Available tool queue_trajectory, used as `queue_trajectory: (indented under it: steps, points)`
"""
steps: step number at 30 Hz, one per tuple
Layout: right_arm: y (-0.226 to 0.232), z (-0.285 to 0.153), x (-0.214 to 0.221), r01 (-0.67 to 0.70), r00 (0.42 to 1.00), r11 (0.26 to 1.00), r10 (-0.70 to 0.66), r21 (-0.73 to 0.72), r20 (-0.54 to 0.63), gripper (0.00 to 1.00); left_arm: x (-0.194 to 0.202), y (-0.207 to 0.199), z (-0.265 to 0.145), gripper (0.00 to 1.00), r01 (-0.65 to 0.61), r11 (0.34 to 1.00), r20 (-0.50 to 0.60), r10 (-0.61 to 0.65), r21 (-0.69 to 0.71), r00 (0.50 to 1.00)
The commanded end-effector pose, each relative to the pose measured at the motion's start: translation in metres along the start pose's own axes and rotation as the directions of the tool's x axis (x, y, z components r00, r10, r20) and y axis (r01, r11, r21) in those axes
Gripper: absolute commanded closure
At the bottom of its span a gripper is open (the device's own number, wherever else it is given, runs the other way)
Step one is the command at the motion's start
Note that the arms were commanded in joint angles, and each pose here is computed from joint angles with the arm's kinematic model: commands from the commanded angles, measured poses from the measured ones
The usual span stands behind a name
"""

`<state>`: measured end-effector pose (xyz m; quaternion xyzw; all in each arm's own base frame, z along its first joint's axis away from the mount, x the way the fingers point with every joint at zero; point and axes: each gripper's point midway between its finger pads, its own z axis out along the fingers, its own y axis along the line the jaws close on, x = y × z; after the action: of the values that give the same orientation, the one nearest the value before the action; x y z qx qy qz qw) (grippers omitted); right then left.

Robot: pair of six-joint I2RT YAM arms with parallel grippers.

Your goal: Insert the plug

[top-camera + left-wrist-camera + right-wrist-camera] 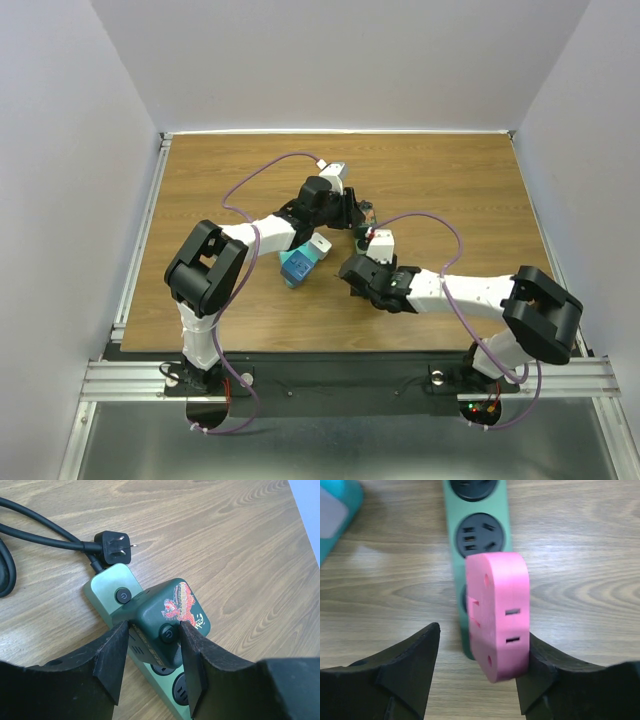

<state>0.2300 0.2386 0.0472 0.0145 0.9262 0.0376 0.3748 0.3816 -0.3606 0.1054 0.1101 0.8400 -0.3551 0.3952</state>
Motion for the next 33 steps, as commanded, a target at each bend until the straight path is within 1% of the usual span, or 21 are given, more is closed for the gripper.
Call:
queue_trajectory:
  steps: [1, 5, 9, 12, 15, 17, 23, 24, 26, 27, 29, 32, 33]
  points:
    - [-0.047, -0.001, 0.035, 0.064, 0.990, 0.990, -0.047, 0.125, -0.134, 0.36, 0.032, 0.009, -0.006, 0.45, -0.020, 0.999, -0.104, 0.016, -0.038, 0.994]
    - [-0.044, -0.007, 0.014, 0.064, 0.996, 0.992, -0.056, 0.110, -0.073, 0.32, 0.031, 0.008, -0.007, 0.45, -0.022, 0.999, -0.103, 0.018, -0.037, 0.995]
    - [-0.036, -0.023, -0.013, 0.049, 0.999, 0.997, -0.049, 0.055, 0.004, 0.30, 0.029, 0.008, -0.008, 0.45, -0.021, 0.999, -0.097, 0.017, -0.041, 0.995]
    - [-0.034, -0.041, -0.037, 0.016, 0.997, 1.000, -0.016, 0.000, 0.076, 0.28, 0.029, 0.007, -0.007, 0.45, -0.021, 0.999, -0.098, 0.017, -0.038, 0.995]
    - [-0.037, -0.048, -0.048, 0.003, 0.993, 1.000, -0.001, -0.013, 0.115, 0.26, 0.028, 0.007, -0.007, 0.45, -0.019, 0.999, -0.095, 0.015, -0.038, 0.995]
    - [-0.042, -0.051, -0.051, -0.007, 0.993, 1.000, 0.009, -0.022, 0.118, 0.23, 0.029, 0.007, -0.008, 0.45, -0.018, 0.999, -0.098, 0.014, -0.039, 0.995]
    - [-0.049, -0.048, -0.064, 0.012, 0.992, 1.000, -0.010, -0.013, 0.128, 0.23, 0.027, 0.007, -0.011, 0.45, -0.028, 0.999, -0.097, 0.023, -0.045, 0.995]
    - [-0.048, -0.046, -0.064, 0.014, 0.993, 0.999, -0.010, -0.033, 0.114, 0.23, 0.027, 0.007, -0.011, 0.45, -0.026, 0.999, -0.097, 0.021, -0.047, 0.995]
    - [-0.051, -0.041, -0.074, 0.005, 0.992, 0.999, 0.002, -0.054, 0.128, 0.23, 0.026, 0.006, -0.012, 0.45, -0.025, 0.999, -0.096, 0.020, -0.045, 0.995]
    - [-0.047, -0.041, -0.073, 0.004, 0.994, 0.995, 0.007, -0.096, 0.112, 0.23, 0.026, 0.006, -0.012, 0.45, -0.025, 0.999, -0.094, 0.021, -0.047, 0.995]
    - [-0.047, -0.039, -0.083, 0.002, 0.991, 0.991, 0.015, -0.131, 0.130, 0.23, 0.025, 0.006, -0.013, 0.45, -0.026, 0.998, -0.093, 0.021, -0.049, 0.995]
    - [-0.032, -0.040, -0.083, 0.032, 0.995, 0.973, -0.009, -0.227, 0.104, 0.24, 0.025, 0.007, -0.013, 0.45, -0.031, 0.998, -0.094, 0.025, -0.054, 0.995]
    - [-0.032, -0.038, -0.084, 0.038, 0.994, 0.974, -0.014, -0.225, 0.107, 0.24, 0.025, 0.006, -0.014, 0.45, -0.029, 0.998, -0.092, 0.024, -0.054, 0.995]
